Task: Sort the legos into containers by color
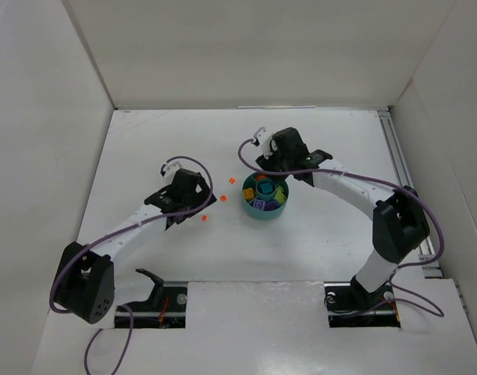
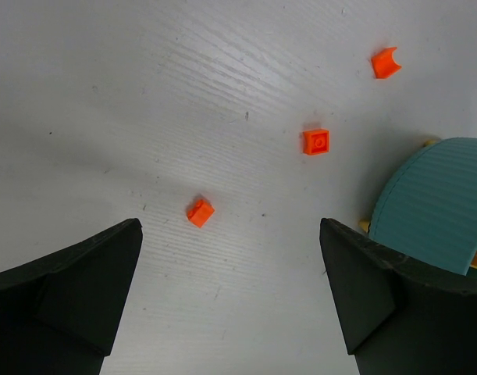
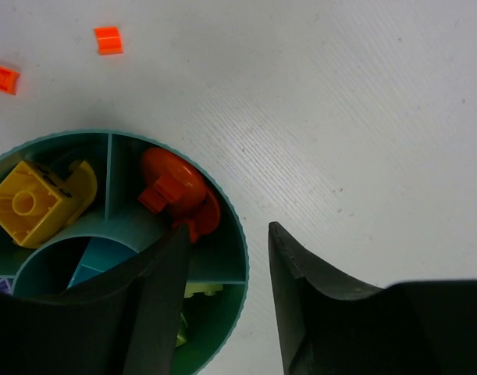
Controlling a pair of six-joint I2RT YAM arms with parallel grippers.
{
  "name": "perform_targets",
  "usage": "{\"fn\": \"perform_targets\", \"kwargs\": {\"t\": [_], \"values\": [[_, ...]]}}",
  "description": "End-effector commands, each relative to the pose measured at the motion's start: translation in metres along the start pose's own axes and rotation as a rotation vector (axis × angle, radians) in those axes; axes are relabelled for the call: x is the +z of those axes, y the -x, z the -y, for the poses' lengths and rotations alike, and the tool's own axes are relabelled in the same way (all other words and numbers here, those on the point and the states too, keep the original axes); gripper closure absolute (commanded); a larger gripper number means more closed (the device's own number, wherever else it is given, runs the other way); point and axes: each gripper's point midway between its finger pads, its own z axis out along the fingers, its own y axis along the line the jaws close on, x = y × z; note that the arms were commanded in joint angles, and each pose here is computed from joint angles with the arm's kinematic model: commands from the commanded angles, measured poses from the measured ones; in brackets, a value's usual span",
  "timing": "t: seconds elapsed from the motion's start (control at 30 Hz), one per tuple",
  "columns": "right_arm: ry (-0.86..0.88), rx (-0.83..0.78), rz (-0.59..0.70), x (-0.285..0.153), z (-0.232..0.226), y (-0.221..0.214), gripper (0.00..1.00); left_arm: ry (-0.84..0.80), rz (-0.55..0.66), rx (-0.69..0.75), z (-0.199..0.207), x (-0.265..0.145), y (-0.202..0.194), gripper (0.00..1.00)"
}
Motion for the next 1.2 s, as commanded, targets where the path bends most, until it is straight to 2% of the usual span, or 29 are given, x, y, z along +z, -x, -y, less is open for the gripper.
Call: {"fn": "perform_targets", "kwargs": {"t": [0.0, 0.07, 0.2, 0.3, 0.47, 0.53, 0.67, 0.93, 1.17], "values": [[-0.019, 0.015, 0.057, -0.016, 0.006, 0.016, 0.49, -0.030, 0.010, 0.010, 0.013, -0.002, 0.008, 0.05], [-0.032, 0.015, 0.052, -0.020, 0.008, 0.015, 0.45, -0.021, 0.003, 0.013, 0.011, 0.000, 0.006, 0.05], [-0.068, 0.023, 0.074, -0.030, 0.018, 0.021, 0.45, -0.018, -0.011, 0.015, 0.011, 0.002, 0.003, 0.06], [-0.113, 0.040, 0.087, -0.044, 0.027, 0.020, 0.45, -0.007, -0.033, 0.029, 0.009, 0.007, -0.003, 0.11], [-0.194, 0.106, 0.077, -0.063, 0.054, -0.001, 0.43, 0.032, -0.067, 0.058, 0.003, 0.017, -0.016, 0.22], [-0.217, 0.128, 0.071, -0.071, 0.061, -0.009, 0.42, 0.077, -0.057, 0.067, -0.006, 0.021, -0.016, 0.32], [-0.248, 0.151, 0.040, -0.076, 0.071, -0.026, 0.42, 0.137, -0.049, 0.101, -0.011, 0.028, -0.018, 0.43], [-0.310, 0.205, -0.024, -0.087, 0.093, -0.061, 0.42, 0.199, -0.088, 0.141, -0.016, 0.041, -0.027, 0.60], [-0.324, 0.210, -0.030, -0.090, 0.099, -0.066, 0.42, 0.224, -0.144, 0.183, -0.023, 0.034, -0.047, 0.60]]}}
